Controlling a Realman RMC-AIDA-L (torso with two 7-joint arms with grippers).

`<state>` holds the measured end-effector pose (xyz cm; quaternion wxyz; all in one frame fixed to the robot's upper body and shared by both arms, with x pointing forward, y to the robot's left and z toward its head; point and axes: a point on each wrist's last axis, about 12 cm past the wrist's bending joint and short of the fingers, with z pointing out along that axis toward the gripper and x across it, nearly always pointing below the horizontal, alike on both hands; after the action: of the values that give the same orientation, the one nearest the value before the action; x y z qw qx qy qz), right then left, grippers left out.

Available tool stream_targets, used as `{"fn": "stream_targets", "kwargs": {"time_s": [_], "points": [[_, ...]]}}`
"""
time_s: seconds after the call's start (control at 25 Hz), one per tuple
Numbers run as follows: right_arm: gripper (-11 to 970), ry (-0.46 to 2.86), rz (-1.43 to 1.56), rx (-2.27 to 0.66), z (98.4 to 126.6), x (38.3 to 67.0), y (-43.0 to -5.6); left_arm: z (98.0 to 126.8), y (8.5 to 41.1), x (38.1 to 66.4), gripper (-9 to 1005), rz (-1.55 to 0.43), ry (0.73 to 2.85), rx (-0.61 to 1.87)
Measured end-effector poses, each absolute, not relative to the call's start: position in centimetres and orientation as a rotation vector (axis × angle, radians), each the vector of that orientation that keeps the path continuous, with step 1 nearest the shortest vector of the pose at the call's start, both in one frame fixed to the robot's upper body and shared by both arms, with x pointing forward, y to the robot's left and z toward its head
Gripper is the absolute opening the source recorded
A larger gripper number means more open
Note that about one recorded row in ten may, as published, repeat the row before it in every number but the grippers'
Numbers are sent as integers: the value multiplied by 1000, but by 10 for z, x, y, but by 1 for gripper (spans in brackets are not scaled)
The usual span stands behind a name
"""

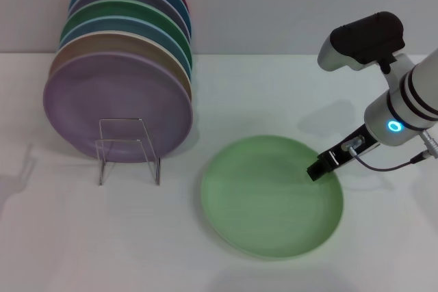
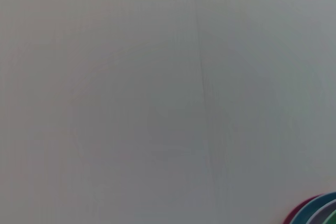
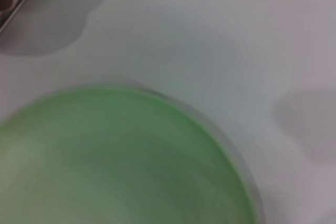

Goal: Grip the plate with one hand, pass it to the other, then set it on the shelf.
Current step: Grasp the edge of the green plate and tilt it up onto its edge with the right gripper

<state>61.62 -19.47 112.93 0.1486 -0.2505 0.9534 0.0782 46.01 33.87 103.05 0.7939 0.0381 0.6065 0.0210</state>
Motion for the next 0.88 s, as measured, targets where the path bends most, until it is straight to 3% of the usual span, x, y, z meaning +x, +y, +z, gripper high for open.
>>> {"fn": "stream_targets", "kwargs": {"time_s": [0.24,0.44,0.68,0.88], "points": [[531,2749,223,-721,1127,616,-194,1030,339,460,794,44,1305,83],[286,2750,222,-722,1127,616,-194,1030,338,460,787,43,1305,83],[245,2738,214,-721,1128,618,-194,1030,338,460,778,45,1309,81],[153,2722,216,-722,1127,618,-194,1030,339,461,771,47,1308,83]]}}
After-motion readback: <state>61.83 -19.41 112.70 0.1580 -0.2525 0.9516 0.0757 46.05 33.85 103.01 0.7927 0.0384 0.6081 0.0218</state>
